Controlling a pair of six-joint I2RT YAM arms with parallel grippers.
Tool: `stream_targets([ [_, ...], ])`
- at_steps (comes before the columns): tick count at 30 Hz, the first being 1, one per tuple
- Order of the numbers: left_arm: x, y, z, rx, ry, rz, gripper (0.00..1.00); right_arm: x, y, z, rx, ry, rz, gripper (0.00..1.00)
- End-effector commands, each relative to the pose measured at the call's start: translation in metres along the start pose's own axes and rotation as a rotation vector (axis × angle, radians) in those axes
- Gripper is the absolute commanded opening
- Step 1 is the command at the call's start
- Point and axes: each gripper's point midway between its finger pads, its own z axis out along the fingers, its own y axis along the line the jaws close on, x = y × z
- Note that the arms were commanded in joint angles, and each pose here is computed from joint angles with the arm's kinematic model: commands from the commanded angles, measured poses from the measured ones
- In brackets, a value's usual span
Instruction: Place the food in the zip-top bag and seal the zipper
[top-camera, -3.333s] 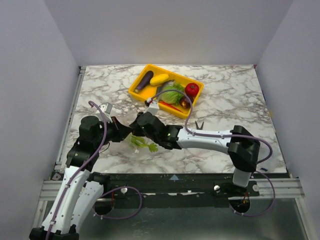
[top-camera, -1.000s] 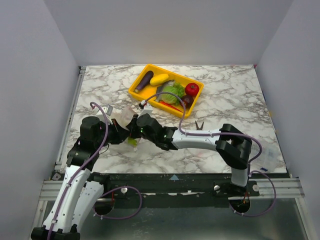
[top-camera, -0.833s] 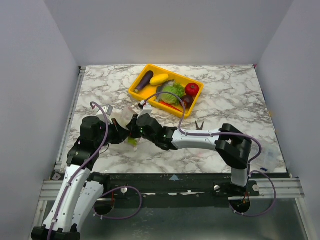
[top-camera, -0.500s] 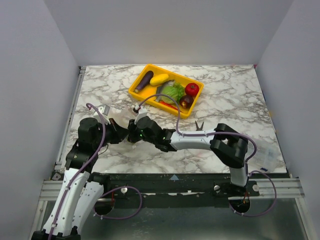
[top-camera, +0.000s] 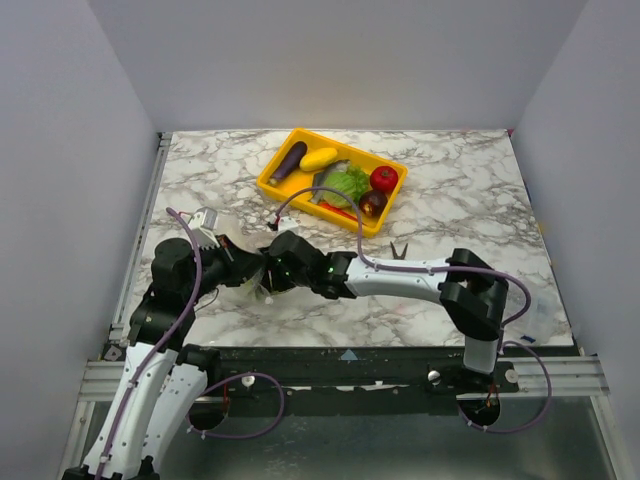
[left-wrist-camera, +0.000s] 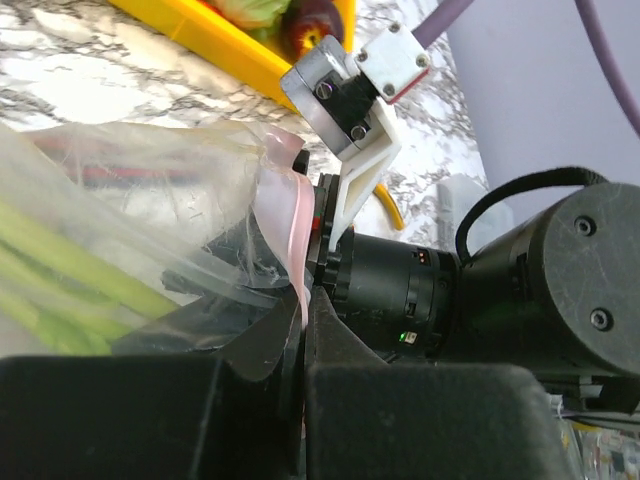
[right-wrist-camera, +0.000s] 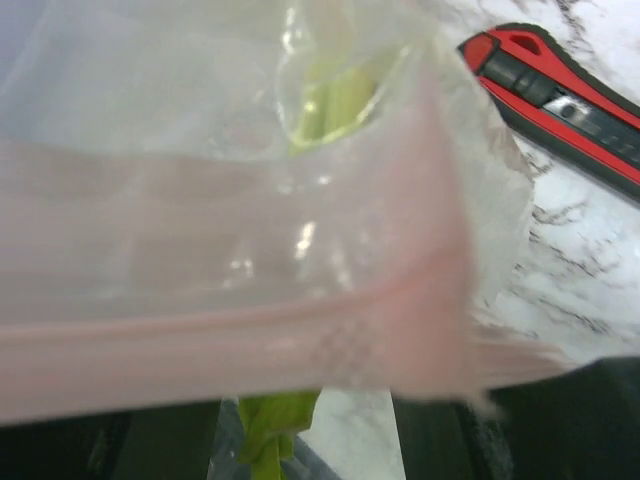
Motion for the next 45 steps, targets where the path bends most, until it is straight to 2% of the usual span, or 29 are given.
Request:
stream_targets([
  [1,0.002,-0.004,-0.002,0.021,0.013,0.020,0.00,-0.031,0.026,-0.045,-0.015,-0.021,-0.054,0.65],
  [8,0.008,-0.005,0.000,0.040,0.039,0.025,0.00,-0.036,0.028,-0.074,-0.030,-0.006,-0.089,0.68],
  [12,0.013,-0.008,0.000,0.068,0.073,0.047,0.00,-0.040,0.020,-0.078,-0.018,-0.028,-0.173,0.73],
  [15,0.019,-0.005,0.002,0.081,0.085,0.077,0.00,-0.058,0.022,-0.071,-0.006,-0.116,-0.172,0.73],
  [17,0.024,0.002,0.002,0.063,0.102,0.086,0.00,-0.074,0.023,-0.069,0.014,-0.203,-0.087,0.67],
  [19,0.029,0.007,0.003,0.047,0.121,0.090,0.00,-0.088,0.038,-0.069,-0.069,-0.297,0.018,0.50],
  [20,0.030,0.008,0.002,0.044,0.125,0.091,0.00,-0.093,0.047,-0.070,-0.122,-0.326,0.048,0.37],
  [21,0.031,0.009,0.002,0.041,0.128,0.093,0.00,-0.094,0.051,-0.067,-0.139,-0.328,0.067,0.32],
  [22,0.031,0.009,0.001,0.035,0.125,0.095,0.00,-0.094,0.055,-0.064,-0.145,-0.317,0.069,0.30],
  [23,0.030,0.010,0.000,0.026,0.118,0.097,0.00,-0.095,0.058,-0.059,-0.134,-0.298,0.058,0.31],
  [24,0.028,0.011,-0.001,0.015,0.107,0.101,0.00,-0.097,0.058,-0.058,-0.108,-0.278,0.048,0.36],
  [27,0.021,0.015,-0.005,-0.026,0.073,0.118,0.00,-0.086,0.043,-0.059,-0.013,-0.208,0.032,0.58],
  [28,0.019,0.016,-0.006,-0.036,0.064,0.124,0.00,-0.082,0.038,-0.061,0.008,-0.189,0.025,0.63],
  [31,0.015,0.018,-0.008,-0.056,0.053,0.136,0.00,-0.072,0.028,-0.076,0.038,-0.134,-0.010,0.70],
  [37,0.013,0.016,-0.006,-0.048,0.049,0.136,0.00,-0.053,0.033,-0.108,-0.036,-0.022,-0.079,0.67],
  [40,0.014,0.016,-0.005,-0.046,0.059,0.136,0.00,-0.036,0.045,-0.120,-0.142,0.050,-0.130,0.65],
  [45,0.014,0.016,-0.003,-0.043,0.059,0.138,0.00,-0.010,0.043,-0.125,-0.197,0.126,-0.167,0.66],
])
